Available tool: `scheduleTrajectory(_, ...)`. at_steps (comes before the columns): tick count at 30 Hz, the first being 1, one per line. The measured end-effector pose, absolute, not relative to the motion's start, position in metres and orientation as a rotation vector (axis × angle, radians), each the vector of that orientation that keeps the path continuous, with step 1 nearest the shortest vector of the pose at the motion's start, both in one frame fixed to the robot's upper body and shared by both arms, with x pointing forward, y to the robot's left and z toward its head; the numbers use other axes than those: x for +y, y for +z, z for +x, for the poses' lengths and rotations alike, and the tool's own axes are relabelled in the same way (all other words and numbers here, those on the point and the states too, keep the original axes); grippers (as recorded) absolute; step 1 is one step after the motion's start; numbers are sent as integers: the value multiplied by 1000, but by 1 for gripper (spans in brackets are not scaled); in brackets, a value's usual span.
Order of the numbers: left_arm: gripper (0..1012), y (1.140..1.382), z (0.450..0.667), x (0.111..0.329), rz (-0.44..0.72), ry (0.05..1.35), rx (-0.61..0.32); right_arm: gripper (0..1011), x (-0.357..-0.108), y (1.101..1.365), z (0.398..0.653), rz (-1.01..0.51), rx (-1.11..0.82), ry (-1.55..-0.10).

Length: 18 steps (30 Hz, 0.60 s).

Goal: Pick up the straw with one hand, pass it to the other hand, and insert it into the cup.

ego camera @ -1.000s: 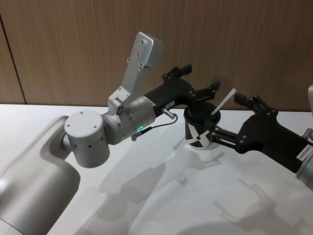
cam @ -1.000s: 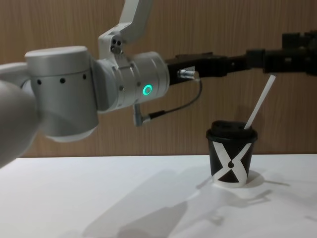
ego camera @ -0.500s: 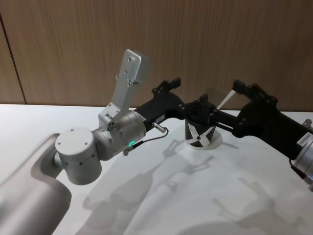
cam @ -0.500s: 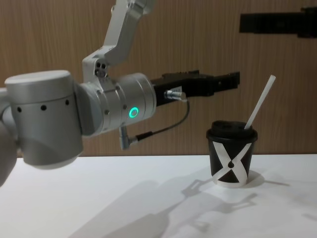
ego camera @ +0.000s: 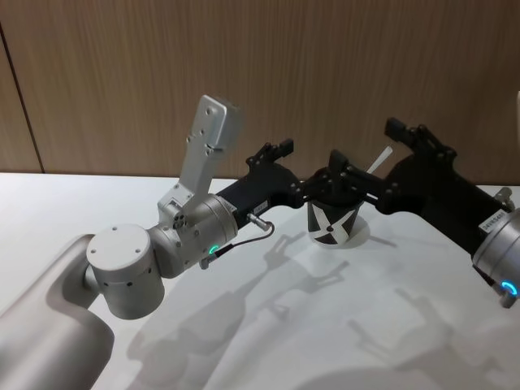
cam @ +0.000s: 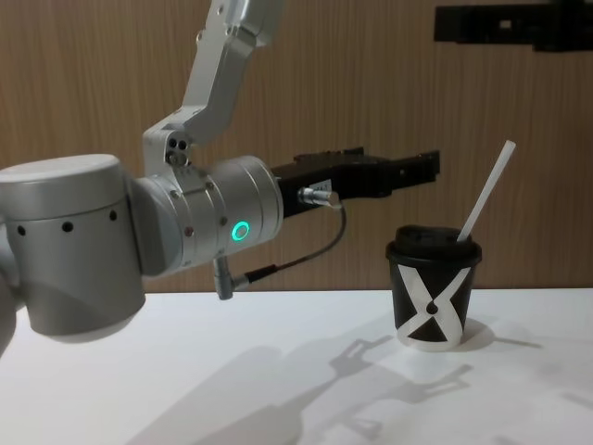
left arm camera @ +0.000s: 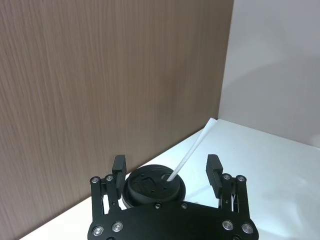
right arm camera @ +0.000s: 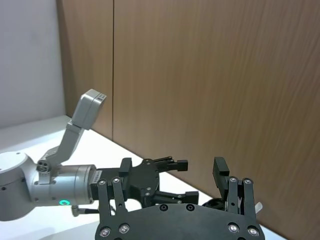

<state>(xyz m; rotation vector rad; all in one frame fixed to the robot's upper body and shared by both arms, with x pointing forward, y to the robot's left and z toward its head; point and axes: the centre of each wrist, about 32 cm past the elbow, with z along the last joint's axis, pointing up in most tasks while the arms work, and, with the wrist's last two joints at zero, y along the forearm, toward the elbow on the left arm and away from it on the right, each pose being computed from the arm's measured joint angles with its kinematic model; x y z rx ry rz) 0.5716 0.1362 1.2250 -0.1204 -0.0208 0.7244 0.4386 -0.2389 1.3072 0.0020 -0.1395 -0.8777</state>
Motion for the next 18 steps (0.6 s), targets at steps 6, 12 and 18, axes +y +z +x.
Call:
scheduleTrajectory(6, 1000, 1223, 571, 137, -120, 719, -19, 1001, -231, 1305, 439, -16, -179, -905)
scheduleTrajectory(12, 1000, 1222, 570, 137, -118, 713, -16, 1001, -222, 1302, 441, -27, -213, -925)
scheduleTrajectory(18, 1000, 1221, 568, 137, -114, 710, -10, 1001, -215, 1300, 443, -35, -239, -936)
